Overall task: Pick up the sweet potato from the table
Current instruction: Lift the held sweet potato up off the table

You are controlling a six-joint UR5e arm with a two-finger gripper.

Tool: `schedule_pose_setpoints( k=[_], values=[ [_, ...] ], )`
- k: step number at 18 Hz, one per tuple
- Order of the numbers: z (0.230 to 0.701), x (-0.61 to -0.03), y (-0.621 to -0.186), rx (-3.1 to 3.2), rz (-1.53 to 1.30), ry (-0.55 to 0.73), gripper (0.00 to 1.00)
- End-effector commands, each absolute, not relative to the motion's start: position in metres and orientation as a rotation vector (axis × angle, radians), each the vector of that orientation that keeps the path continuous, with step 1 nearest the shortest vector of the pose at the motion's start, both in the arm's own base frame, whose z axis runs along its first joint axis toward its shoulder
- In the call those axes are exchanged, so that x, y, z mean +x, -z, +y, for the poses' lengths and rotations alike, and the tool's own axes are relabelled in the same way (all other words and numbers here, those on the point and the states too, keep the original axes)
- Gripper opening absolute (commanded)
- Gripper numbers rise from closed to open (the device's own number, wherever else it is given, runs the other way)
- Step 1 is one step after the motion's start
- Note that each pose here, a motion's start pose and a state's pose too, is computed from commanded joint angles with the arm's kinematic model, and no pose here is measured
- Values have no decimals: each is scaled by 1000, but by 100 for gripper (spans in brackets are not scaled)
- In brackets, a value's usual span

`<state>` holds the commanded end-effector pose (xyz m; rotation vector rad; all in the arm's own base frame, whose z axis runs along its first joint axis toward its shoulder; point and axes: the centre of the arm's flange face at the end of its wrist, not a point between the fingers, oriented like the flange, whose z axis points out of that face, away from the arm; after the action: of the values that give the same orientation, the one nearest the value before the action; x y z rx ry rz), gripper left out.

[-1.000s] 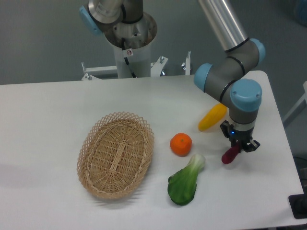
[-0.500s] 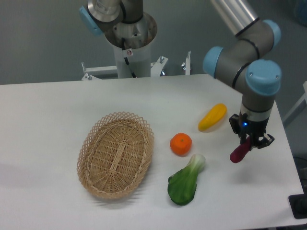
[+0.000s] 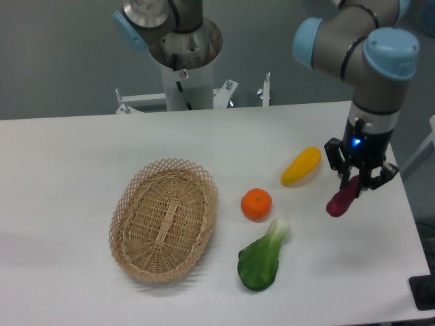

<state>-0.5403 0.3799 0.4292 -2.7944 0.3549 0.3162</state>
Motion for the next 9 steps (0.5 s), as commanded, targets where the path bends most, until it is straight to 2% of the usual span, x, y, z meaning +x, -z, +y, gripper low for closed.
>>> schedule_pose_setpoints(
  k=[9],
  values=[
    [383, -531, -446, -2763, 286, -325, 25]
  ],
)
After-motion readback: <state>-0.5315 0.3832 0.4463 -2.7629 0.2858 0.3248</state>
